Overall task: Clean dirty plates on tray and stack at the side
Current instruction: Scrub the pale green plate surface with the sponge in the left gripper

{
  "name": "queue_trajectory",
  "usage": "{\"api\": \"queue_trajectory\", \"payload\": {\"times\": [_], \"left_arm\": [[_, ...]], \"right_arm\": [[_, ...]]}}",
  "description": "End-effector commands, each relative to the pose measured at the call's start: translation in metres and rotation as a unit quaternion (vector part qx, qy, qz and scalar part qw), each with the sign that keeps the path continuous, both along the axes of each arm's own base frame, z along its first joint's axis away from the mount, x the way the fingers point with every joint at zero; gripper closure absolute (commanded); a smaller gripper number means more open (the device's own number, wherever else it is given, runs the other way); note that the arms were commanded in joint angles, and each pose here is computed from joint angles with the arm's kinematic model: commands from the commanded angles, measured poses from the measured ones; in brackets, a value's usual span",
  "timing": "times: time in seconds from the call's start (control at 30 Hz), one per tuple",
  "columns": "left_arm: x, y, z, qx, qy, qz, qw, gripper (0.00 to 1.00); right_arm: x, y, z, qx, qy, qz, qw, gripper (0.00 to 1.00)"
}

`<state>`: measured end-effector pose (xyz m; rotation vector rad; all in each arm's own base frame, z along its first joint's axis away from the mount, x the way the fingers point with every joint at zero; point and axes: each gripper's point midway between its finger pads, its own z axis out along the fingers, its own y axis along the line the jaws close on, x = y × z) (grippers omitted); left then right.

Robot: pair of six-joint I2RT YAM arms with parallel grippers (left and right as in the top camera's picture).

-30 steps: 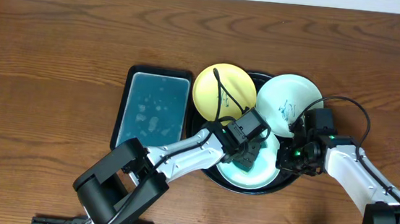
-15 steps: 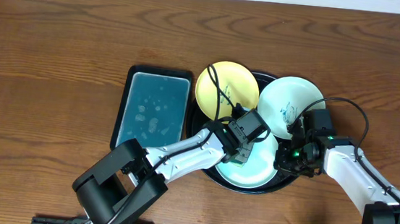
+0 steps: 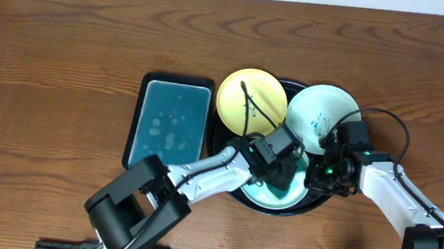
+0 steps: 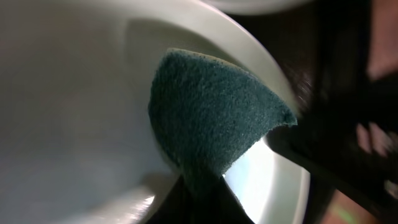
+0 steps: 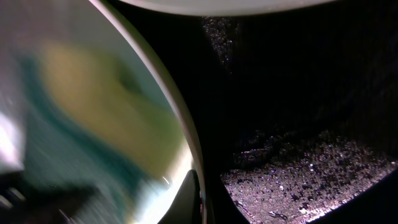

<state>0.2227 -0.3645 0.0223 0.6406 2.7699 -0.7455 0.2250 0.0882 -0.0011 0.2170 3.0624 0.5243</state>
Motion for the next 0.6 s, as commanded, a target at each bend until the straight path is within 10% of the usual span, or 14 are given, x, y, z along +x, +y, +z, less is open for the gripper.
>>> {"api": "queue_trajectory", "payload": {"times": [0.0, 0.57], "left_arm": [[-0.026, -0.007, -0.010, -0.005, 0.028, -0.044, 0.999, 0.92], [0.055, 0.091, -0.030, 0.157, -0.057, 0.108, 0.980, 0.92]], "right_arm": [[-0.012, -0.015, -0.014, -0.043, 0.020, -0.001, 0.999, 0.99], [-0.014, -0.015, -0.014, -0.044, 0.023, -0.001, 0.999, 0.99]]}}
